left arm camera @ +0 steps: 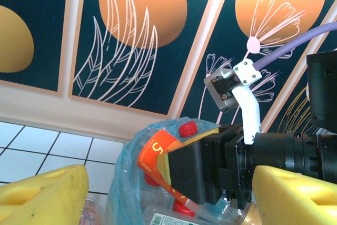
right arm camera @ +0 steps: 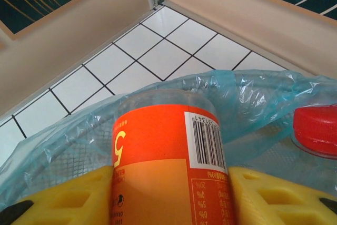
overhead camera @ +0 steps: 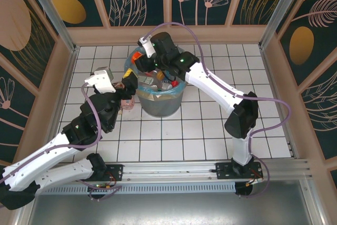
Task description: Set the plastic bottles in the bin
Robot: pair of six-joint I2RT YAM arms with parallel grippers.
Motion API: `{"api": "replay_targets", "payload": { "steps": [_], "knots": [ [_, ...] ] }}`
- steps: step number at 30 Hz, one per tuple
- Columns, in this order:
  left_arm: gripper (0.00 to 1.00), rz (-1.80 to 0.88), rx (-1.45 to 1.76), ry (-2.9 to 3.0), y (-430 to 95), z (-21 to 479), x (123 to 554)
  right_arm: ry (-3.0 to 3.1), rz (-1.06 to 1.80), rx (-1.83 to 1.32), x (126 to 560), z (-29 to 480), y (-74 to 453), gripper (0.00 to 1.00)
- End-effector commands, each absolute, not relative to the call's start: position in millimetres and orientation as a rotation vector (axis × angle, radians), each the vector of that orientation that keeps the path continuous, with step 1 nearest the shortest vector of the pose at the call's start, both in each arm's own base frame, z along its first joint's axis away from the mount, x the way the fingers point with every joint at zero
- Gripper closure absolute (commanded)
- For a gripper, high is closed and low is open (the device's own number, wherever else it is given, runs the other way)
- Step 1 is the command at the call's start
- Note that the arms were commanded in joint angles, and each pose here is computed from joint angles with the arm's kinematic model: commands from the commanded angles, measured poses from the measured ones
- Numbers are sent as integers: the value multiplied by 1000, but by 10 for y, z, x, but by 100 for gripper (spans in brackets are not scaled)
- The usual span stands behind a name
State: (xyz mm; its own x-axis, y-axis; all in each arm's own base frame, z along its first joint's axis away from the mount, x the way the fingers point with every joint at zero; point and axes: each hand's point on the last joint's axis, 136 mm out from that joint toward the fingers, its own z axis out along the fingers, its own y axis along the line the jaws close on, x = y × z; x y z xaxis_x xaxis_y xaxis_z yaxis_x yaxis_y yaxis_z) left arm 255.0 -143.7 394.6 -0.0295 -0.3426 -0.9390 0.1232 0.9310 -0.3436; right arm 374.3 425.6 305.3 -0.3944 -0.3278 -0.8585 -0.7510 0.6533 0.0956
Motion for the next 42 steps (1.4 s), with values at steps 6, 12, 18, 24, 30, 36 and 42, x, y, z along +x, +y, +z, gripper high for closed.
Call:
{"api": "replay_targets", "payload": {
  "steps": [6,12,18,24,30,36,42],
  "knots": [
    [19,-351,-166,1564,-1448,3908,2569,2014,618,-870,3635,3095,4199,41],
    [19,-360,-175,1564,-1431,3902,2558,1962,681,-874,3570,3366,4208,54],
    [19,-351,-176,1568,-1429,3873,2565,1889,712,-842,3436,3530,4059,55],
    [19,-353,-172,1574,-1446,3846,2568,1769,804,-807,3192,3696,3861,55],
    [19,-352,-175,1577,-1451,3828,2574,1687,961,-847,2958,3727,3841,51],
    [19,-365,-173,1579,-1476,3829,2578,1726,990,-911,2973,3551,3990,45],
    [19,-360,-175,1584,-1465,3821,2575,1728,950,-914,3043,3541,4004,22]
  ]
}}
